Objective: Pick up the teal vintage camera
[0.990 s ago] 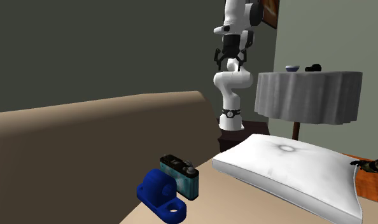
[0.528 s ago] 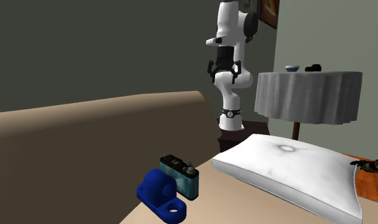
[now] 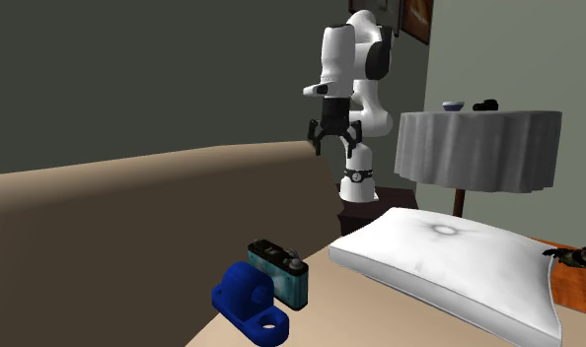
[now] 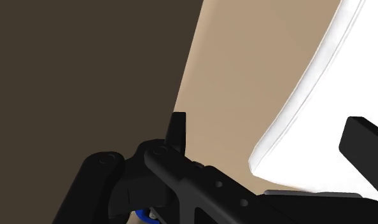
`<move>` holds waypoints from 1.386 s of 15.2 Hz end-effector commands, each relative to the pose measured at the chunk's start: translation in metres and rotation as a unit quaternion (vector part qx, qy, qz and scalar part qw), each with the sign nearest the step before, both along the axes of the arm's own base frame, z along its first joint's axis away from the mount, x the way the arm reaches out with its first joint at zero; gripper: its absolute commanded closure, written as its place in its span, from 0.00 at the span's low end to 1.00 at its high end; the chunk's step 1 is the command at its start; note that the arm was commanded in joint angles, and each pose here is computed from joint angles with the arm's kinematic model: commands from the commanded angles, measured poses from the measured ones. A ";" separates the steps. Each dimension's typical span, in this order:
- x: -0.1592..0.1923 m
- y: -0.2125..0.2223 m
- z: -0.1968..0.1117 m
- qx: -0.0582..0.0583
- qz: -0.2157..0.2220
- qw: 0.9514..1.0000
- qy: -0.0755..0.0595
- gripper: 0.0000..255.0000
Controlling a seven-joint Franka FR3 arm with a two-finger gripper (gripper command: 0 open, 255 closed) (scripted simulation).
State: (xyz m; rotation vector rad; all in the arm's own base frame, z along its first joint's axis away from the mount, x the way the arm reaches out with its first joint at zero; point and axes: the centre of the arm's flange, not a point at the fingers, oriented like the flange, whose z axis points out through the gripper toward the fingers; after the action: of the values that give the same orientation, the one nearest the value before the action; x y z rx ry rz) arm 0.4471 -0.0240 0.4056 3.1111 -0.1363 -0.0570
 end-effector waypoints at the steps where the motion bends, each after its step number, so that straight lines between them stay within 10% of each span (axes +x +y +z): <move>1: 0.018 -0.005 -0.015 0.002 -0.006 1.000 -0.003 0.00; 21: 0.197 -0.076 -0.191 0.022 -0.062 0.997 -0.027 0.00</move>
State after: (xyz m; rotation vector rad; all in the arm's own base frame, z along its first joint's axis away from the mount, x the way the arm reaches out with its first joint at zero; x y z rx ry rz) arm 0.6366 -0.0939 0.2230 3.1438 -0.3253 0.0170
